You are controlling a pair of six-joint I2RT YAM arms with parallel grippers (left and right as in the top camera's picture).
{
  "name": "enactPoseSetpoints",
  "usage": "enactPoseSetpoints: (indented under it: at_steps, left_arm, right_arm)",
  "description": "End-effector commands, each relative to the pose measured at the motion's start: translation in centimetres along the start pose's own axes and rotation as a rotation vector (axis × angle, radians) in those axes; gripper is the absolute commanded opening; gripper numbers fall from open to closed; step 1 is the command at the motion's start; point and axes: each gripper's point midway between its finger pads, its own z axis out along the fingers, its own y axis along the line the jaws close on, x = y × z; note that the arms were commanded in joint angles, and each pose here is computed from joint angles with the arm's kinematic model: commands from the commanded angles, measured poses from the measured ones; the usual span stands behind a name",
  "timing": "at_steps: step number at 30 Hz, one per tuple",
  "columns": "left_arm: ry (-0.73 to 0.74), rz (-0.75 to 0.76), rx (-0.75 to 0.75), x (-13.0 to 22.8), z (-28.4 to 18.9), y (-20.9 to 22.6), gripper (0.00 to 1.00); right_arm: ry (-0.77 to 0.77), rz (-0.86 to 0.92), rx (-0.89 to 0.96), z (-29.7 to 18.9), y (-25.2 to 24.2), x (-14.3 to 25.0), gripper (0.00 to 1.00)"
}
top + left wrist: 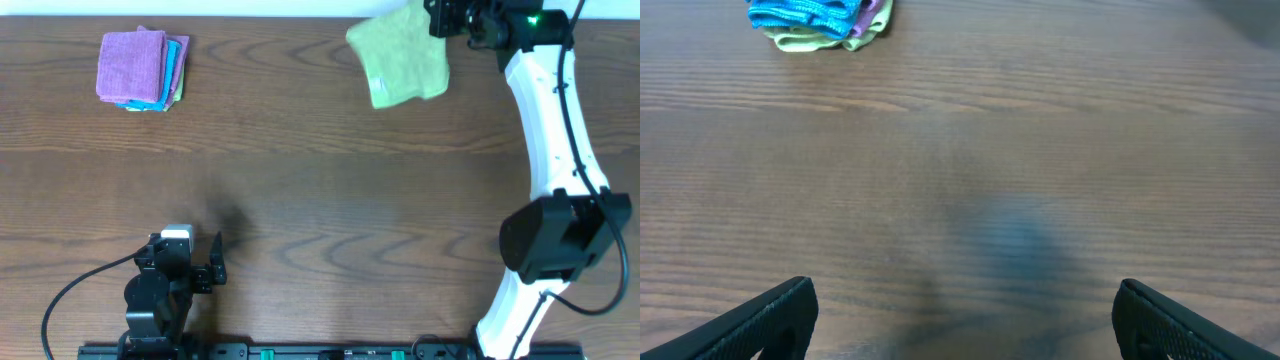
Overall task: Fold the cloth
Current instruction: 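Lift the green cloth and carry it toward the table center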
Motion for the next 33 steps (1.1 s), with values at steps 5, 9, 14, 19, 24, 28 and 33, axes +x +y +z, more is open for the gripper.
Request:
enactPoseSetpoints:
  at_steps: [5, 9, 14, 19, 24, 28, 33]
  left_arm:
    - [0.003, 0.008, -0.014, 0.3, 0.2, 0.3, 0.95]
    - [0.002, 0.008, -0.014, 0.3, 0.2, 0.3, 0.96]
    - [0.003, 0.008, -0.014, 0.3, 0.2, 0.3, 0.95]
    - [0.002, 0.008, -0.014, 0.3, 0.2, 0.3, 0.95]
    - [0.002, 0.008, -0.014, 0.3, 0.2, 0.3, 0.96]
    - [0.002, 0.008, -0.014, 0.3, 0.2, 0.3, 0.95]
    - [0.003, 0.008, -0.014, 0.3, 0.2, 0.3, 0.96]
  right_arm:
    - [-0.047, -0.154, 0.095, -6.5, 1.7, -2.0, 0.01]
    - [-0.141, -0.197, 0.186, -11.8, 2.1, -1.3, 0.01]
    - [-0.224, -0.241, 0.161, -14.0, 4.5, 2.3, 0.01]
    - [-0.214, -0.213, -0.025, -11.0, 10.2, 5.0, 0.01]
    - [-0.171, -0.331, -0.259, -9.6, 20.4, 7.5, 0.01]
    - [-0.191, -0.373, -0.272, -10.8, 22.5, 7.4, 0.01]
    - [-0.145, -0.290, 0.114, -10.1, 12.7, 6.9, 0.28]
